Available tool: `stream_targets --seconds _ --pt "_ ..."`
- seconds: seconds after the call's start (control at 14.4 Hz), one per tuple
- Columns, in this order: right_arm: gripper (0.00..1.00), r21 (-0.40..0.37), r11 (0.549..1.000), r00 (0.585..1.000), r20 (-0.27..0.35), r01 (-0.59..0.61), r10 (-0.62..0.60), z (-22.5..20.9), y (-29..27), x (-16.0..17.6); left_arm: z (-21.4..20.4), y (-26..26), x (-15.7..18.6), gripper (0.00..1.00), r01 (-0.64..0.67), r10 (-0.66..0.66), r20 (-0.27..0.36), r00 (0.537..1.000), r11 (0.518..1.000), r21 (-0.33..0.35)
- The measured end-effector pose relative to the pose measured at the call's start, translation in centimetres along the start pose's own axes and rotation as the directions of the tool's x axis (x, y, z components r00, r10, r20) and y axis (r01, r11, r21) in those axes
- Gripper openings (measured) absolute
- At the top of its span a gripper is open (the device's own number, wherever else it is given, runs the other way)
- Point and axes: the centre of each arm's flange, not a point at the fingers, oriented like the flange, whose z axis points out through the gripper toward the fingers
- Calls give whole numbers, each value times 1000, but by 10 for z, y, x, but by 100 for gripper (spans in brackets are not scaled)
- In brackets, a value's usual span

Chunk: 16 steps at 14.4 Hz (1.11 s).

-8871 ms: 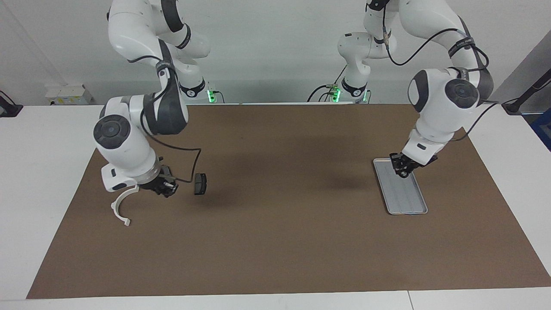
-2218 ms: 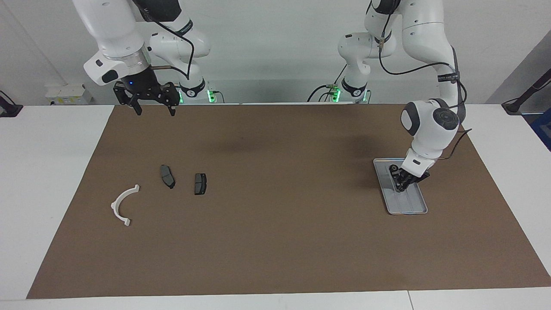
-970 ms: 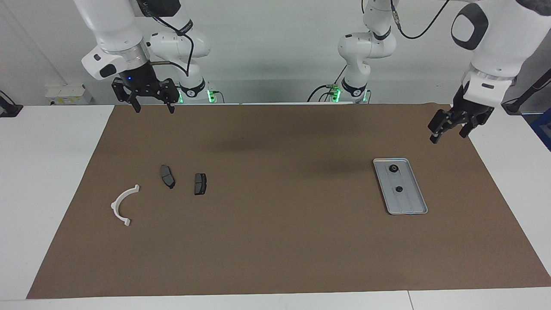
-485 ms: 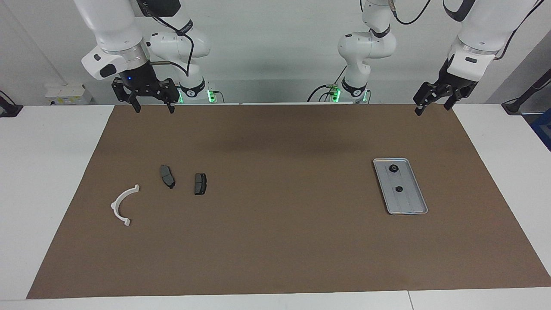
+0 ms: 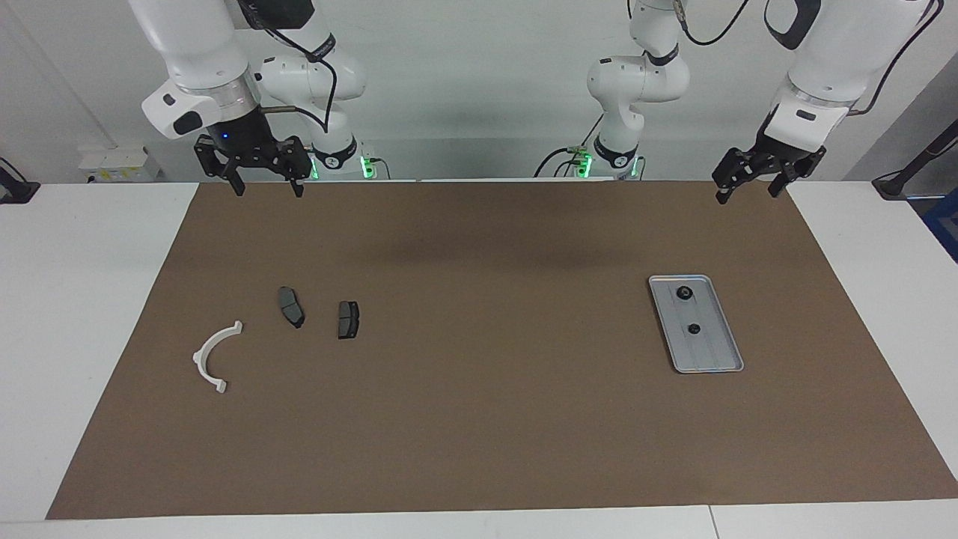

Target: Pick bearing gear from pile to tray

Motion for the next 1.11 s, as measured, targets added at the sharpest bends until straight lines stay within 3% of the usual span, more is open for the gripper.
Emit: stream_targets --seconds 1.11 --pt "100 0 1000 1000 0 0 0 0 0 0 -3 10 -8 100 -20 20 13 1000 1000 -19"
